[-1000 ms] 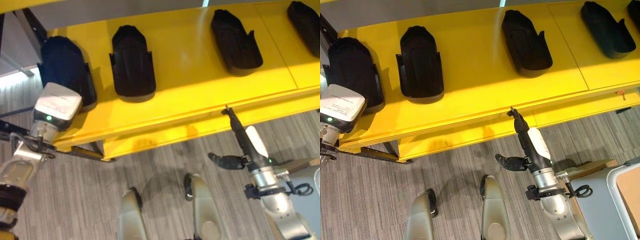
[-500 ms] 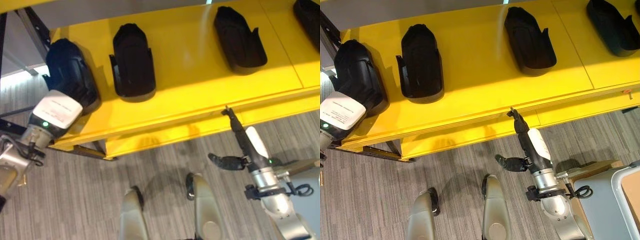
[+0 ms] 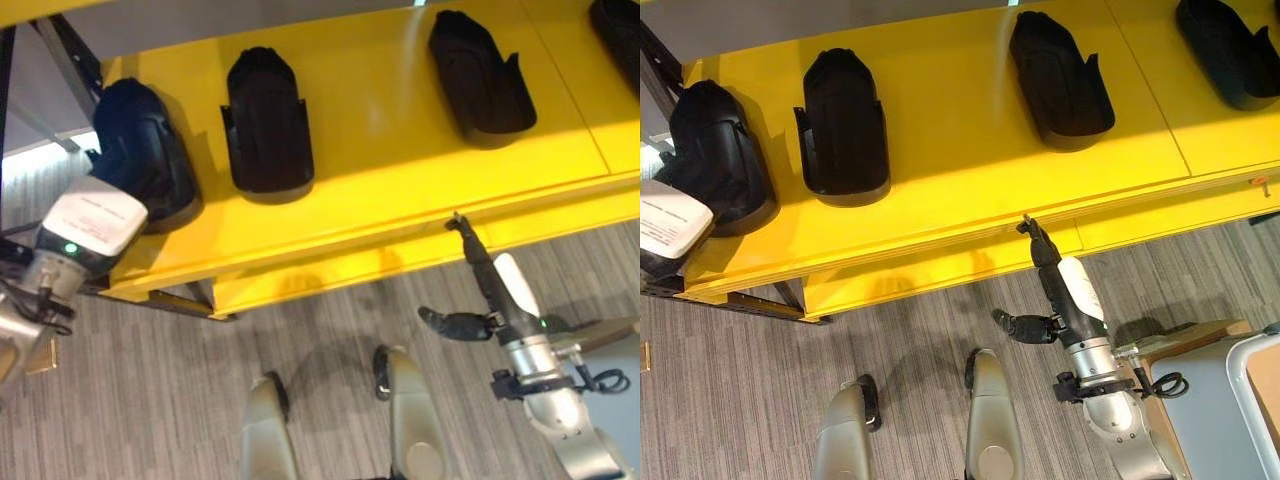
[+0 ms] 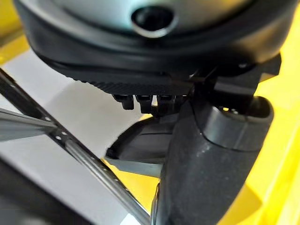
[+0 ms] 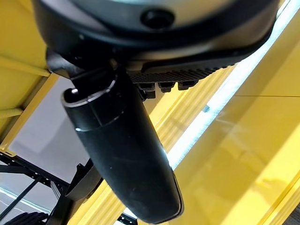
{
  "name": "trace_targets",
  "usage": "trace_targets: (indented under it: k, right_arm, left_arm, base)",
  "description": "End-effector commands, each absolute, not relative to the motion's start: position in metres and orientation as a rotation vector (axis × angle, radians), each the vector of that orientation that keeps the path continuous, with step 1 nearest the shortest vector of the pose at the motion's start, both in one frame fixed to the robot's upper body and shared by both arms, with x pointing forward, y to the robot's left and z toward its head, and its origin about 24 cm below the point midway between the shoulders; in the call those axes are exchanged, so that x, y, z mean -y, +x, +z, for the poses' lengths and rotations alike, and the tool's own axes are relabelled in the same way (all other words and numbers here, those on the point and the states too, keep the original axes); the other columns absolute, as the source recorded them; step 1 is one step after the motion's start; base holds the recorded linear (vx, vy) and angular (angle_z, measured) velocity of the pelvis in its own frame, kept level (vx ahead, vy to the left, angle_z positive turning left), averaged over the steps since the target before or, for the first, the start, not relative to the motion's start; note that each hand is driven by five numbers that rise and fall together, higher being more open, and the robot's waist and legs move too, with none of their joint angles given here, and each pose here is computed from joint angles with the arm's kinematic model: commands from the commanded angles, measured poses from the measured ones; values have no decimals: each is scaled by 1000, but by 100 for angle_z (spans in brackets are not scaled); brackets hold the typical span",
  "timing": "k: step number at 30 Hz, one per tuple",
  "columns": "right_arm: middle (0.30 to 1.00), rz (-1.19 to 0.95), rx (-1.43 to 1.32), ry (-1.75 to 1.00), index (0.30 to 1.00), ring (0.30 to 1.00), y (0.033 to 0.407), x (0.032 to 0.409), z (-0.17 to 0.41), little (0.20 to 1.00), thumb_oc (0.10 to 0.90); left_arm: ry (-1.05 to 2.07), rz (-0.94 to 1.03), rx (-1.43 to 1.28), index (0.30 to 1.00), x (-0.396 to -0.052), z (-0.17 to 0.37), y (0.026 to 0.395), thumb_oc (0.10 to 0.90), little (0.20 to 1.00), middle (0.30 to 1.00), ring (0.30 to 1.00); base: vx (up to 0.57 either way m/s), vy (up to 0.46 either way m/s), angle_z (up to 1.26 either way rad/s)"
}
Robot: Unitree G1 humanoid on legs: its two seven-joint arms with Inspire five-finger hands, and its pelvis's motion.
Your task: Move parts from the plastic box to the shelf.
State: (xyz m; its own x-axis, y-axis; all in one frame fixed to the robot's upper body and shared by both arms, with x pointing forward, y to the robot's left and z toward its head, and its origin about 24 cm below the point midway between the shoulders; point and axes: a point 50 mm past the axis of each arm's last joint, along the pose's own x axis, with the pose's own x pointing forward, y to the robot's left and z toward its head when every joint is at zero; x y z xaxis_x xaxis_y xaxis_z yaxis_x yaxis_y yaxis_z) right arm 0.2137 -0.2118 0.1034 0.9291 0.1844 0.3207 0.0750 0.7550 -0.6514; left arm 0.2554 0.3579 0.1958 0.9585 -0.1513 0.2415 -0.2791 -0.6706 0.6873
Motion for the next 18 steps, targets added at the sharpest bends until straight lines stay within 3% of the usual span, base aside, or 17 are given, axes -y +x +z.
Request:
trace_targets:
  k: [1,13,18]
  right_arm:
    - [1000,9,680,-705,1000,1000,204,206,152,1000,900]
    - [1000,21,684,-699,1000,1000,205,203,152,1000,900]
    - [1000,22,673,-676,1000,1000,204,201,150,1000,900]
  left_arm:
    - [2401,564,435,1000,-370,271,241,900,1000,1000,1000]
    - [2331,805,465,1000,-382,298,215,900,1000,1000,1000]
    - [2022,848,612,1000,-363,278,214,900,1000,1000,1000]
  base:
    - [0,0,0]
    - [0,0,0]
    - [0,0,0]
